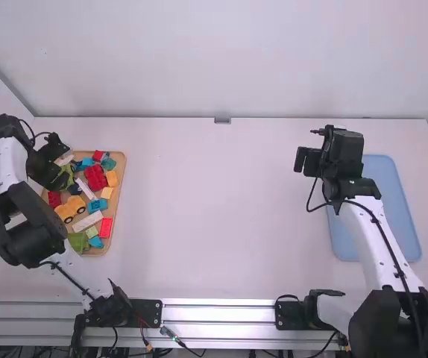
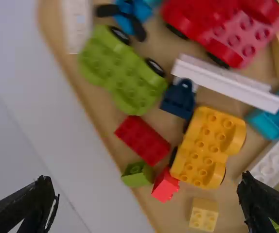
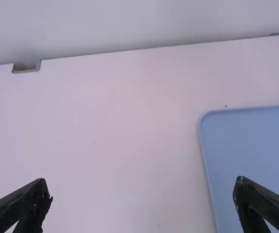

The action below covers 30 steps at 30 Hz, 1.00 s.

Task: Assemble lego blocks to make yellow taxi

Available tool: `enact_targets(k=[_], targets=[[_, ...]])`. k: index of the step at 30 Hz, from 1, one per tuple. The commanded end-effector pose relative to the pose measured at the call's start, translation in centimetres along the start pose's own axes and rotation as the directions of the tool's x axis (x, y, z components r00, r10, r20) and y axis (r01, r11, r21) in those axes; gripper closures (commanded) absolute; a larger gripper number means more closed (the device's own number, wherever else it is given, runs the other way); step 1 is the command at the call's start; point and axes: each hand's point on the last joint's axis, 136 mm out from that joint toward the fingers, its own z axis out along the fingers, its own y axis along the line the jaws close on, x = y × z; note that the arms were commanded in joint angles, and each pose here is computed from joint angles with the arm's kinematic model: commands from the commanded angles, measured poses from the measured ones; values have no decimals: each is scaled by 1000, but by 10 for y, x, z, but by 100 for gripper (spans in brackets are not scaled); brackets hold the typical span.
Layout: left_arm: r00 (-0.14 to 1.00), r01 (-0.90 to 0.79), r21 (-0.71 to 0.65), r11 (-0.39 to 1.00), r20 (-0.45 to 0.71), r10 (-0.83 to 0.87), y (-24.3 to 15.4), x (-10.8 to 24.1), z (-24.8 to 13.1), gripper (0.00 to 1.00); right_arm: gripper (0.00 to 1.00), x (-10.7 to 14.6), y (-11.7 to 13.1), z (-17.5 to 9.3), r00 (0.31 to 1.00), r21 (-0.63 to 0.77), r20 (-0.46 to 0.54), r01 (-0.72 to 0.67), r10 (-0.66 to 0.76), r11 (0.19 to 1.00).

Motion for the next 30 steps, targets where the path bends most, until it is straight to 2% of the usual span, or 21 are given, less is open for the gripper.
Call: enact_targets(k=[1,12,16,18,20,21,23,25,26,30], targets=[[999,-15,42,999,33,14,-14,-5,7,0,1,-20,0,-4,999,-2,46,-3,3,1000],[998,53,-20,998,44,-53,-16,-5,37,2,1,-23,0,-4,998,-4,57,-2,3,1000],[994,60,-28,998,89,-57,-16,-12,41,6,1,-23,1,-4,998,-6,58,-2,3,1000],[992,56,-21,998,111,-53,-17,-17,40,16,1,-23,1,-4,998,-7,57,-3,3,1000],[991,55,-13,998,123,-53,-19,-19,40,21,1,-23,1,-4,998,-7,57,-2,3,1000],[991,55,-13,998,123,-53,-19,-20,40,27,1,-23,1,-4,998,-7,56,-2,3,1000],[991,56,-10,998,120,-54,-20,-19,40,46,1,-22,1,-4,999,-6,53,-3,3,1000],[992,55,-5,998,116,-54,-21,-18,40,54,1,-21,1,-4,999,-6,51,-3,3,1000],[992,57,-5,998,113,-56,-21,-18,40,62,1,-21,1,-4,999,-6,50,-3,3,1000],[991,117,-24,993,75,-115,-16,-11,41,70,1,-21,1,-4,999,-6,50,-3,3,1000]])
